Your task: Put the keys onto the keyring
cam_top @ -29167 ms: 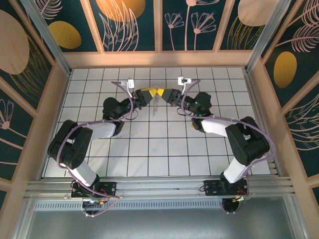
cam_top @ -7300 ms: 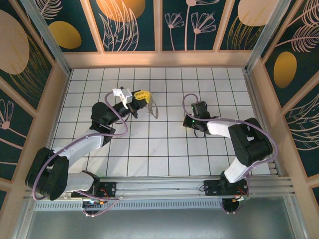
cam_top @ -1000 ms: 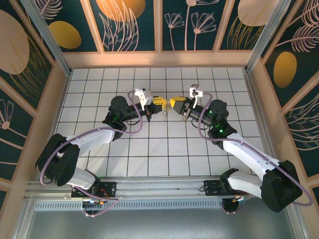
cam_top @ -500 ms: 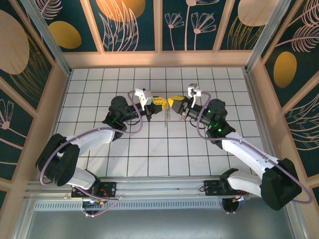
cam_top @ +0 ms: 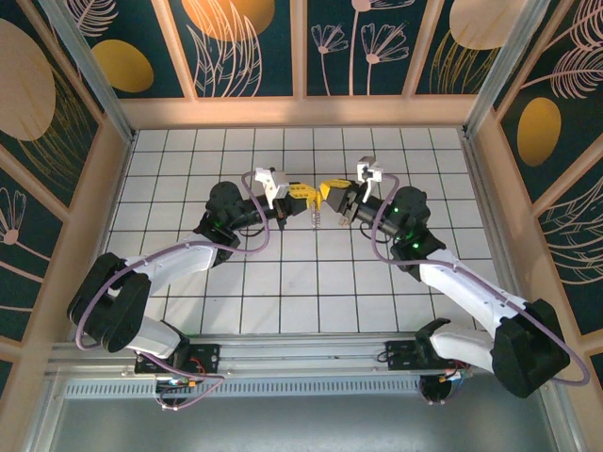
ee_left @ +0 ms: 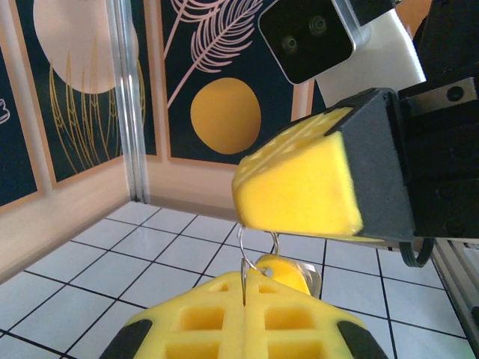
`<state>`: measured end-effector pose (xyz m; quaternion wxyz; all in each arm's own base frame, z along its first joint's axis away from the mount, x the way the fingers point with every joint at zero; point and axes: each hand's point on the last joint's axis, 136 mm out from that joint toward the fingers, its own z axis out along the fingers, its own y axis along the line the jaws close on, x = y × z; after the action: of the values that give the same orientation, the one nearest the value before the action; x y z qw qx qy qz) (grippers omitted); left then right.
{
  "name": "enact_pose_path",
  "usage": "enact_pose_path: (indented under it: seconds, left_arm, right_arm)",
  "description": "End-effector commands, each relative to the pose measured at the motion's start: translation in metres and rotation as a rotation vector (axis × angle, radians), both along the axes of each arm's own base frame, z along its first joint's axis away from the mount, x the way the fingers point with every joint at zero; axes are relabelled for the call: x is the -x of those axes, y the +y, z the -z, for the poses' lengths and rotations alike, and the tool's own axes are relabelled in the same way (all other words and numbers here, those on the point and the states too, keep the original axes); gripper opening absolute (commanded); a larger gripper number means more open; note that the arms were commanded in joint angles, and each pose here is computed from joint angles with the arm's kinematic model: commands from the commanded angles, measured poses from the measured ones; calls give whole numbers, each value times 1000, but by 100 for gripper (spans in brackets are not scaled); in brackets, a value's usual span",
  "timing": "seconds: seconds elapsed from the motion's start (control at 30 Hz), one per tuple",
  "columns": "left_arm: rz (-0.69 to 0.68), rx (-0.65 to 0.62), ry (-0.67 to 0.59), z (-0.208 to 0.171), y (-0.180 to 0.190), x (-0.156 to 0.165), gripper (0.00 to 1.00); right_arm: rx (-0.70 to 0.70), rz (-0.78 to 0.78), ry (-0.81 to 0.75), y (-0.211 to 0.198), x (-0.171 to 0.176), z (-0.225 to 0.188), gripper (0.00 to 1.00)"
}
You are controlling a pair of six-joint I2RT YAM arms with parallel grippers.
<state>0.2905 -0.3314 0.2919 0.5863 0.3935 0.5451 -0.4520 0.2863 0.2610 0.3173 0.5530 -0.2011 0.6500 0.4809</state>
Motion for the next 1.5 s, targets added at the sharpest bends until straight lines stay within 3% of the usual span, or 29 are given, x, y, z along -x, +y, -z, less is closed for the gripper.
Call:
enact_pose_path:
  seconds: [0.0, 0.53, 1.07, 1.47]
  left_arm:
    - [40, 41, -63, -25, -5, 9, 0]
    - [42, 41, -68, -26, -5, 9, 0]
    - [41, 36, -68, -24, -5, 8, 0]
    - [42, 37, -68, -25, -5, 8, 0]
  right_arm:
    - [2, 36, -20, -6, -9, 1, 0]
    - [10, 30, 12, -9, -11, 12, 0]
    - [-33, -13, -48, -11, 12, -19, 0]
    - [-31, -46, -51, 5, 10, -20, 0]
